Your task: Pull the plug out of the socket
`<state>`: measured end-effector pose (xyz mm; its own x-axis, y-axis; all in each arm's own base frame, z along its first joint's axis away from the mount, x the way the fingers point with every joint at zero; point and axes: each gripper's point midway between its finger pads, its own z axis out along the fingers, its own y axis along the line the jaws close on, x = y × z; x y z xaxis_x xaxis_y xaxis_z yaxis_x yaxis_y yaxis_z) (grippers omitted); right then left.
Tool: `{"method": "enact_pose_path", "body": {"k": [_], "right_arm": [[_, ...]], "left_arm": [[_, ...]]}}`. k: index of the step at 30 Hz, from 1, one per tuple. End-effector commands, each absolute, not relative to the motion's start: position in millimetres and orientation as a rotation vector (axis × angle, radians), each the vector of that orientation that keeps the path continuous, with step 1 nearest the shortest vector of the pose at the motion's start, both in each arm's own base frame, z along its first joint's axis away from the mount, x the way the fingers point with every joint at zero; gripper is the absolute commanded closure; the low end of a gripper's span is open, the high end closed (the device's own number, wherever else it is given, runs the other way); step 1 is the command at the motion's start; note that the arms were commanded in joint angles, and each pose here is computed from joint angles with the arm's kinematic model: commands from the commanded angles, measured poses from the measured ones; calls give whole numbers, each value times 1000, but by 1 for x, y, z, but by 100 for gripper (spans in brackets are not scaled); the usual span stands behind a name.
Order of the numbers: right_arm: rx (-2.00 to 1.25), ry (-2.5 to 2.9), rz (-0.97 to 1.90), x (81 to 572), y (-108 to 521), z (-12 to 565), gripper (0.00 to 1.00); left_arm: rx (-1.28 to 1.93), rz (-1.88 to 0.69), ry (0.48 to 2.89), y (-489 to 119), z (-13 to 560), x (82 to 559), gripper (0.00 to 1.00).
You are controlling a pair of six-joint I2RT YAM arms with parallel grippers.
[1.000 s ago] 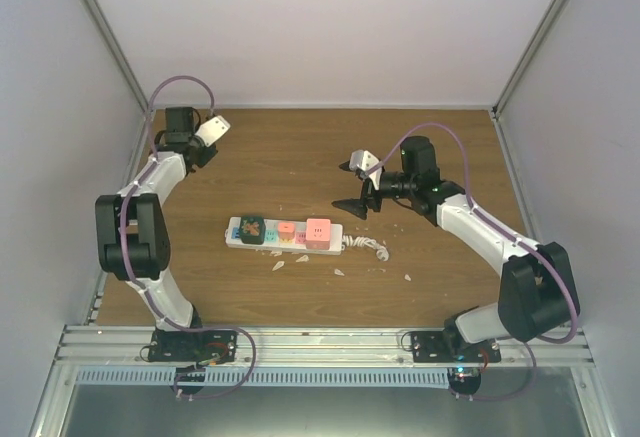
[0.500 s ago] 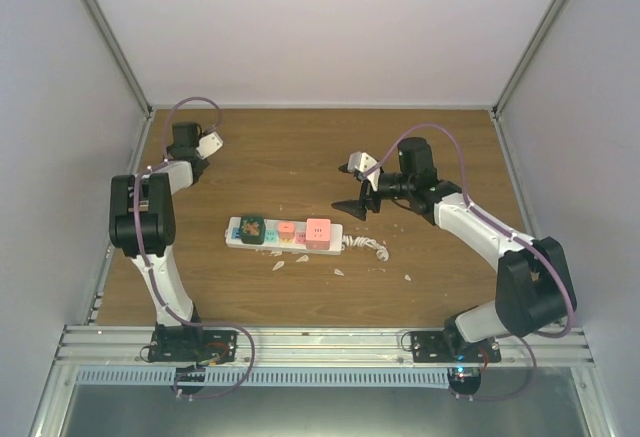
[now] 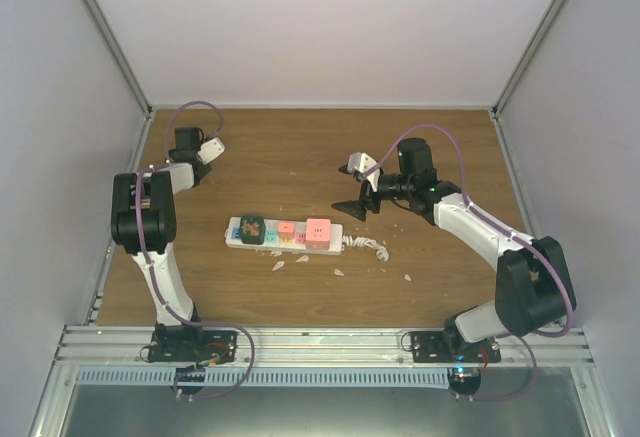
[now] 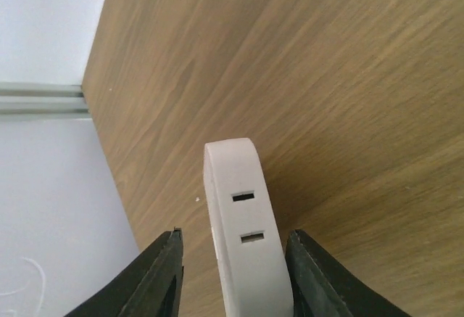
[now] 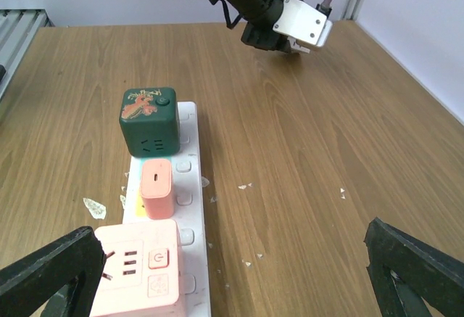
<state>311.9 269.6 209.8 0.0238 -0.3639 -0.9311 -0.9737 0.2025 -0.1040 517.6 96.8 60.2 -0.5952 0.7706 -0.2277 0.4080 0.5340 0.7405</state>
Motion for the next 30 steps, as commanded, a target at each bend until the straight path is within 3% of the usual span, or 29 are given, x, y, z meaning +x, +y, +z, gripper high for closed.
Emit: {"method": "enact_pose_path", "body": {"k": [1,7,10,17,25,30], "right_arm": [[-1332,1531,800,312,268,202,1],[-1342,1529,814,310,269,200,1],[-1363,1538,834,309,270,196,0],[-1400,1541,891,301,272,181,0],[-1440,1571,917,297,277,161,0],[-1473,1595,929,292,283,146,1]], "left_arm": [[942,815,2238,91,55,515,58],[934,724,2246,81,65,507,50],[929,680,2251,76,72,503,40],[949,502,2230,48,102,489,27],[1101,96,2091,-22,154,452,14],[1279,-287,1848,-86,198,394,13]]}}
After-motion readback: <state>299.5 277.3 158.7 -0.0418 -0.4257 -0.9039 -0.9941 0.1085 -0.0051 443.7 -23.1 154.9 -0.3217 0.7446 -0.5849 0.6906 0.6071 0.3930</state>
